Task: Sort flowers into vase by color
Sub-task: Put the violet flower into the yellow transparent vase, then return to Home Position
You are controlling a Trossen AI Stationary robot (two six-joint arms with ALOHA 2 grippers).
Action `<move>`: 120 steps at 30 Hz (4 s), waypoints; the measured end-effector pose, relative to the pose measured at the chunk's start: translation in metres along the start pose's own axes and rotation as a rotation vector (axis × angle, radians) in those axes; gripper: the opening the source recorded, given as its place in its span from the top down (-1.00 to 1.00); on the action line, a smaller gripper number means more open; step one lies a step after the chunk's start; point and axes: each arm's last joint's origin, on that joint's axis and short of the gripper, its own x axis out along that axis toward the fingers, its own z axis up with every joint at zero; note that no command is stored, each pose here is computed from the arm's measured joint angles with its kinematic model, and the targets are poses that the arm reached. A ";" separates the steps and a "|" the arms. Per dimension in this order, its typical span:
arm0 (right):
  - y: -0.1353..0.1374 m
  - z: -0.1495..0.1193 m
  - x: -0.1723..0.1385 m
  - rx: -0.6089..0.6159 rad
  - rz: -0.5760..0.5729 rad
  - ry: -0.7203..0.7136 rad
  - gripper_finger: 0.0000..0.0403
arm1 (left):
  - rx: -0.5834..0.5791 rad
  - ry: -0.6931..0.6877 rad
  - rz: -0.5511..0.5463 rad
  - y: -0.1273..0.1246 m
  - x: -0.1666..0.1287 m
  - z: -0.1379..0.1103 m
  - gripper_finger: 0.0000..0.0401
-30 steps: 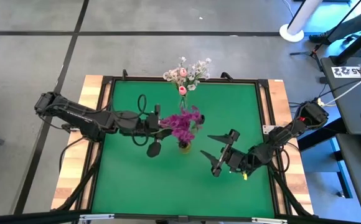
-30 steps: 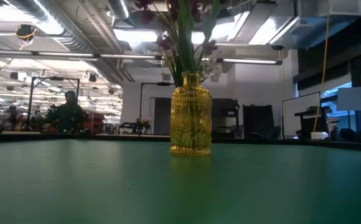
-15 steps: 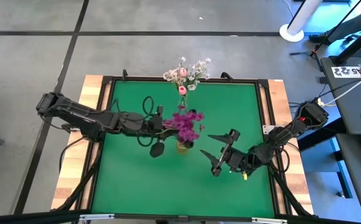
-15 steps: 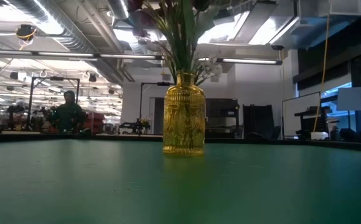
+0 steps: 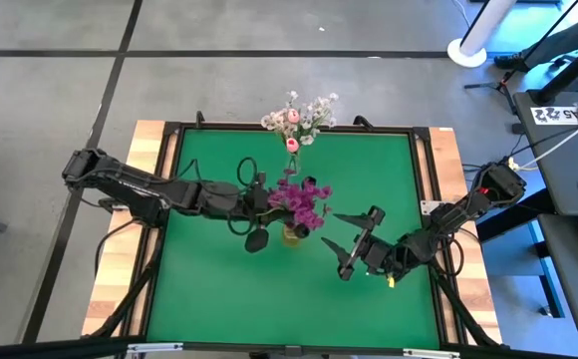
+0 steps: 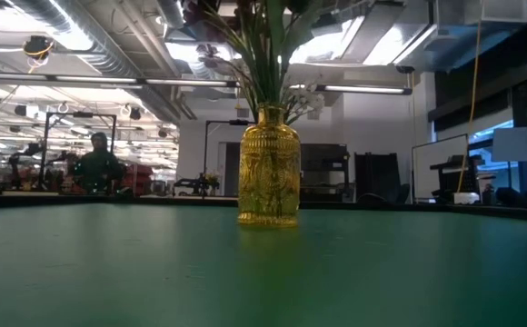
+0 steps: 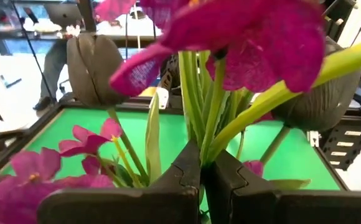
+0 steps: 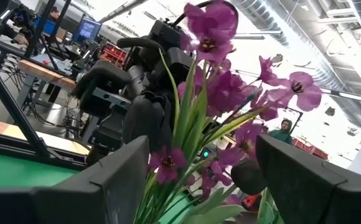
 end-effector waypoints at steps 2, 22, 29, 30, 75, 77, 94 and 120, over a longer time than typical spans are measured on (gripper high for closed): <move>0.000 0.000 0.000 0.000 0.000 0.000 -0.46 | -0.014 0.021 0.003 0.000 0.000 -0.002 1.00; 0.000 0.000 0.000 -0.002 0.000 -0.001 -0.46 | -0.062 -0.005 -0.042 -0.001 0.002 0.000 1.00; 0.000 0.000 0.000 -0.002 -0.003 0.002 -0.46 | -0.043 0.078 -0.033 -0.005 0.023 -0.022 1.00; 0.000 0.000 0.000 -0.002 -0.003 0.002 -0.46 | -0.042 0.082 -0.032 -0.005 0.026 -0.024 1.00; -0.032 0.033 -0.022 0.047 -0.073 0.046 -0.46 | -0.025 0.041 -0.121 -0.015 -0.059 0.017 -0.03; -0.039 0.035 -0.022 0.044 -0.078 0.056 -0.46 | -0.018 0.008 -0.106 -0.014 -0.073 0.024 -0.03; -0.142 -0.013 -0.007 0.300 0.173 0.276 0.06 | 0.129 -0.009 0.265 0.028 -0.148 0.036 -0.02; -0.155 -0.146 -0.074 0.524 0.317 0.091 0.95 | -0.035 -0.343 0.184 0.061 -0.183 -0.085 0.99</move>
